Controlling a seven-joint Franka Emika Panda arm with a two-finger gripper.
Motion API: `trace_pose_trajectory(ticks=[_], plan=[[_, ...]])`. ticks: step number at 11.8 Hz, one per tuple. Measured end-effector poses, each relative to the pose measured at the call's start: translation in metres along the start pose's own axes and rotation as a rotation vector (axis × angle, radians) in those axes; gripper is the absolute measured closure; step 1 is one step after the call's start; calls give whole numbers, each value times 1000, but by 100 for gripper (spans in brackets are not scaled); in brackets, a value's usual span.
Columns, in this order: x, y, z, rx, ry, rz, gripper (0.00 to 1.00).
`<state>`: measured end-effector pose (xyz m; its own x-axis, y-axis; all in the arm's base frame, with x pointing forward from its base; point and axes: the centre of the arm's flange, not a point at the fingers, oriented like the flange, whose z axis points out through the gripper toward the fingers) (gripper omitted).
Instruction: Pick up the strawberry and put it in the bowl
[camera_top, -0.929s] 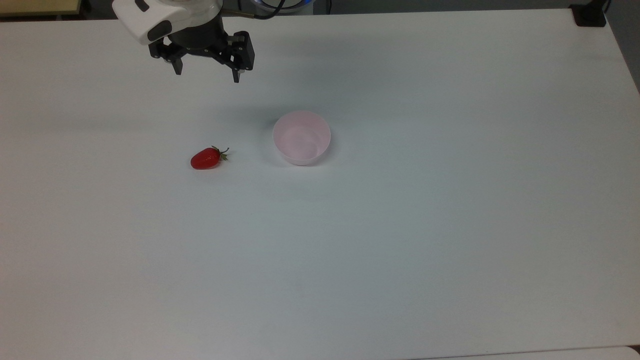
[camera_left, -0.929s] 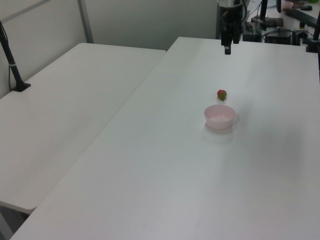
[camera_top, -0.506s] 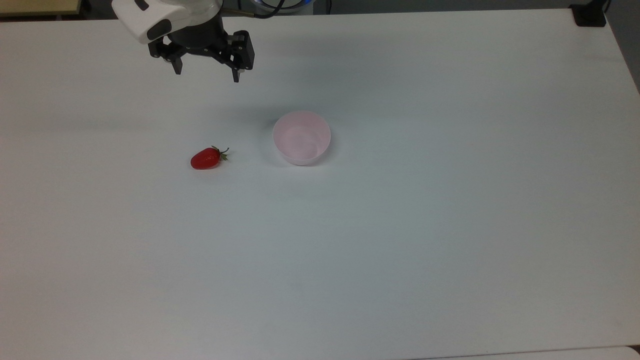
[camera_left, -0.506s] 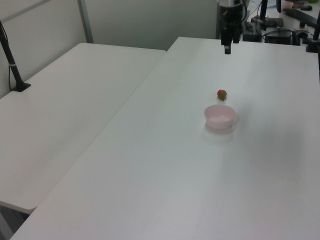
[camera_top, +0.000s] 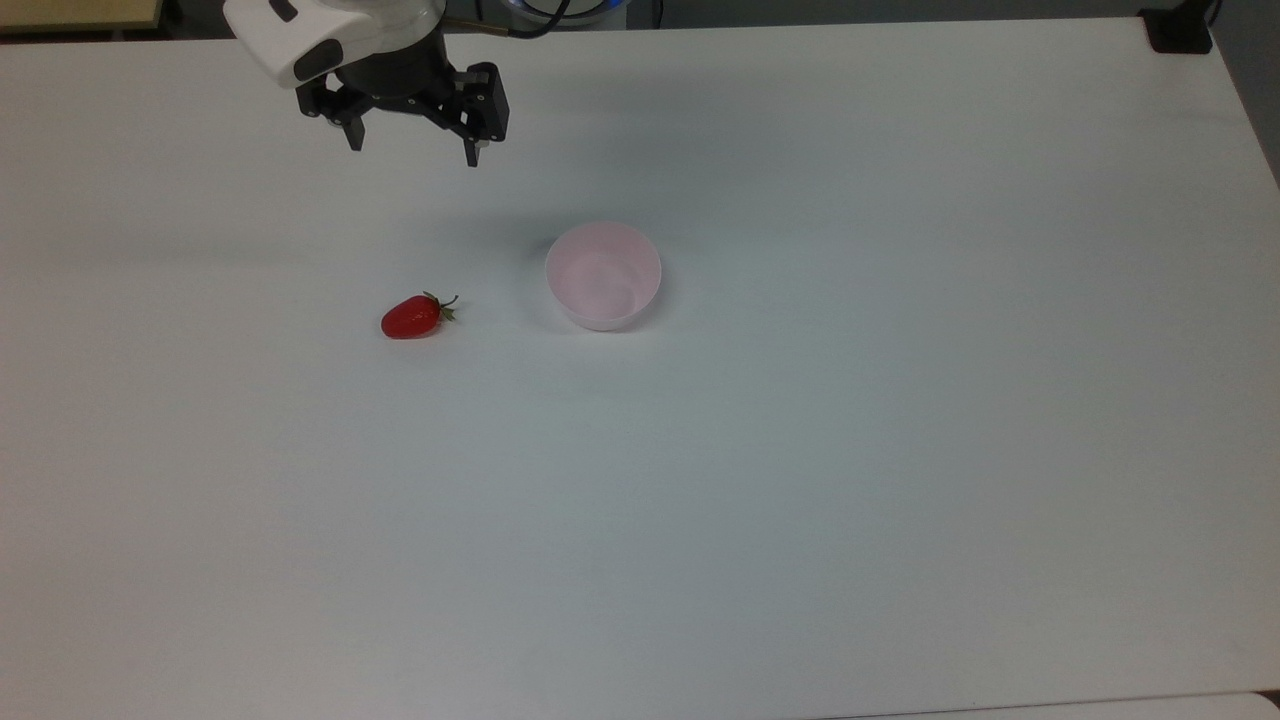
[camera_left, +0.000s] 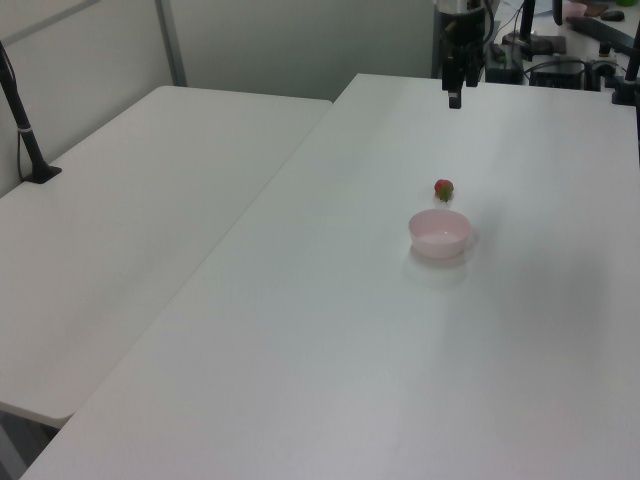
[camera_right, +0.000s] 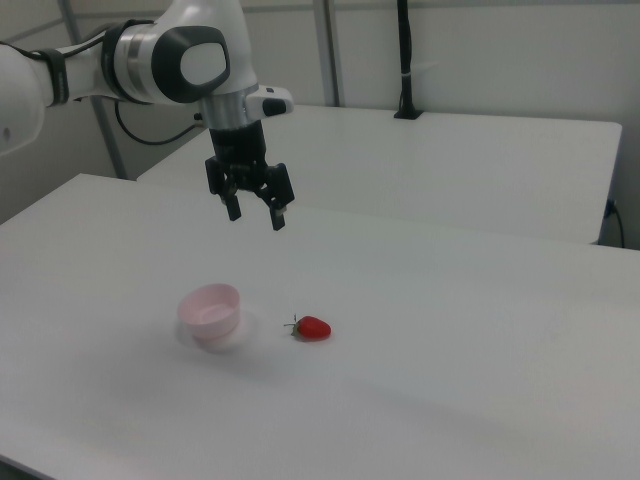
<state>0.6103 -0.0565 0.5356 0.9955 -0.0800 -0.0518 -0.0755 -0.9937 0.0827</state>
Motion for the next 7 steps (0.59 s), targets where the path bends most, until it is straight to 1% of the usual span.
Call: trace_pose_trajectory(ticks=[2,4,5,7], plan=[[7,5,-5,0,62,31,0],[10,22,-6,7,95,67,0],[12,32,-3,8,101,92,0],[18,53,17,5,82,152,0]])
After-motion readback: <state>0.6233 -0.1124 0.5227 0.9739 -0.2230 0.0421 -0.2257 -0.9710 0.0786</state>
